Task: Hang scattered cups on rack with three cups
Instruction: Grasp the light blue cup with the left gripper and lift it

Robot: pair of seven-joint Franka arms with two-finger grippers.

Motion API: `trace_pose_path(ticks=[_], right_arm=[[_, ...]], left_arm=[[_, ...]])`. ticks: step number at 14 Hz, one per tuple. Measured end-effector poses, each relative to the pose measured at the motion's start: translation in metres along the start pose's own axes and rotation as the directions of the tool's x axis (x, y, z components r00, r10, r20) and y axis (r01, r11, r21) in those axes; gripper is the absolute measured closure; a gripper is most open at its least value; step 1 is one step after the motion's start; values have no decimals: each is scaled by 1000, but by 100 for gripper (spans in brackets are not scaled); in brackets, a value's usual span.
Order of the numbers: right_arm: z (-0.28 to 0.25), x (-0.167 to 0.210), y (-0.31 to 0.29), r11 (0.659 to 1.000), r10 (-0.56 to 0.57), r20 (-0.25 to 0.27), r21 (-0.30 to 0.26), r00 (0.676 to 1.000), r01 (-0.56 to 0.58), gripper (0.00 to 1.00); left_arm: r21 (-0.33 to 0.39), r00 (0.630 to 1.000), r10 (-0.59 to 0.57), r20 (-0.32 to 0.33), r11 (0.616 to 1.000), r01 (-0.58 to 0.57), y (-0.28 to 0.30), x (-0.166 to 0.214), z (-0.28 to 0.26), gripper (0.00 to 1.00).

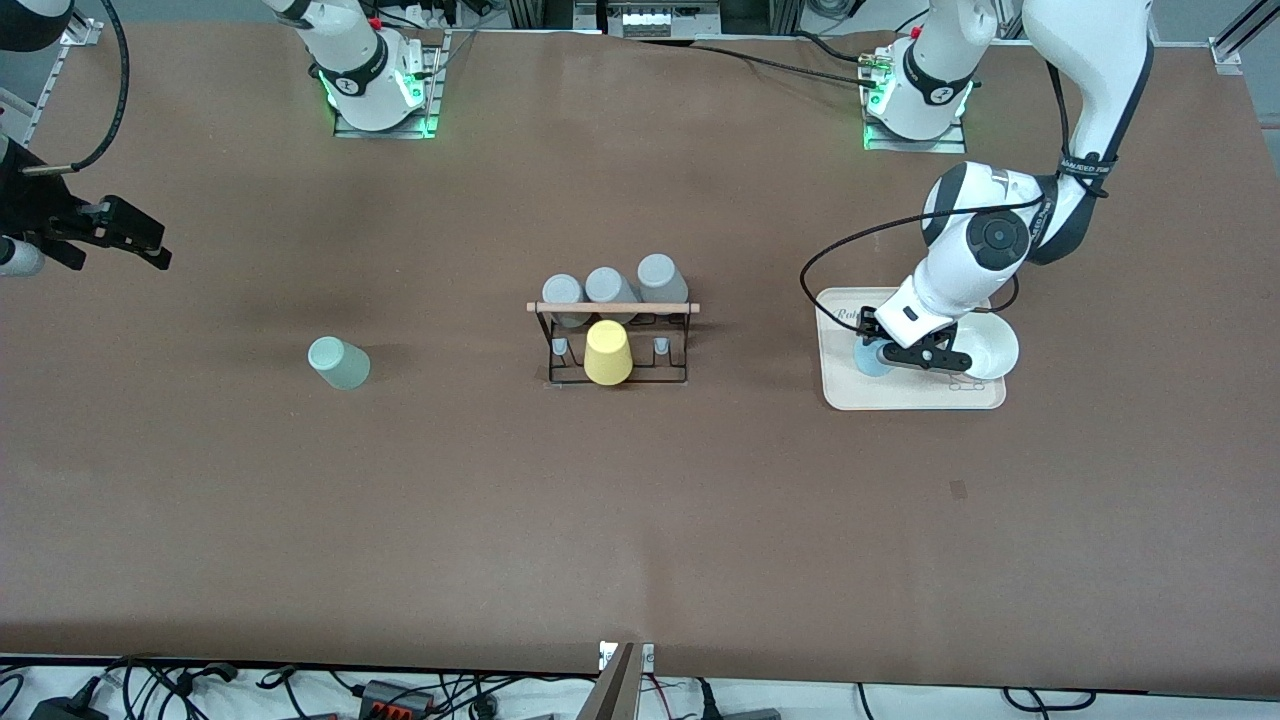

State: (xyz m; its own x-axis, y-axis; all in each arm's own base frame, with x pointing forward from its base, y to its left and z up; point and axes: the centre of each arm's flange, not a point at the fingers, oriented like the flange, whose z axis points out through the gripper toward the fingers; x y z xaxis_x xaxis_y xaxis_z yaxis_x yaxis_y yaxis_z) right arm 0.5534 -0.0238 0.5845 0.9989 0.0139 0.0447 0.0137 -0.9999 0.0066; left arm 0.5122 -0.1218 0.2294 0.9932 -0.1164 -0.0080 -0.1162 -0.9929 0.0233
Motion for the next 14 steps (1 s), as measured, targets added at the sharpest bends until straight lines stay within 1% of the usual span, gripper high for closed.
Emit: trace_pose_path(ticks=[2, 4, 7, 9, 11, 13, 14], right_arm=[[0, 0, 0, 1000, 0, 0, 0, 1000, 0, 0], [0, 0, 0, 1000, 0, 0, 0, 1000, 0, 0], [0, 0, 0, 1000, 0, 0, 0, 1000, 0, 0], [0, 0, 0, 1000, 0, 1, 0, 1000, 0, 0], [1, 0, 0, 1000, 0, 2, 0, 1000, 0, 0], [4, 1, 0, 1000, 0, 8, 0, 1000, 0, 0], [7, 2, 0, 1000, 0, 12, 0, 1000, 0, 0]], left_arm=[[-2, 1000, 0, -17, 1000, 0, 0, 4, -4, 35], [-2, 999, 2, -48, 1000, -2, 3, 19, -29, 35], [8, 1000, 19, 4, 1000, -19, 34, 54, -103, 35], [7, 1000, -1, 11, 1000, 1, 79, 73, -157, 35], [-9, 999, -52, -10, 999, 52, 137, 87, -194, 35], [-34, 994, -105, -21, 994, 104, 196, 95, -203, 35], [-41, 991, -133, -15, 990, 132, 225, 94, -197, 35]])
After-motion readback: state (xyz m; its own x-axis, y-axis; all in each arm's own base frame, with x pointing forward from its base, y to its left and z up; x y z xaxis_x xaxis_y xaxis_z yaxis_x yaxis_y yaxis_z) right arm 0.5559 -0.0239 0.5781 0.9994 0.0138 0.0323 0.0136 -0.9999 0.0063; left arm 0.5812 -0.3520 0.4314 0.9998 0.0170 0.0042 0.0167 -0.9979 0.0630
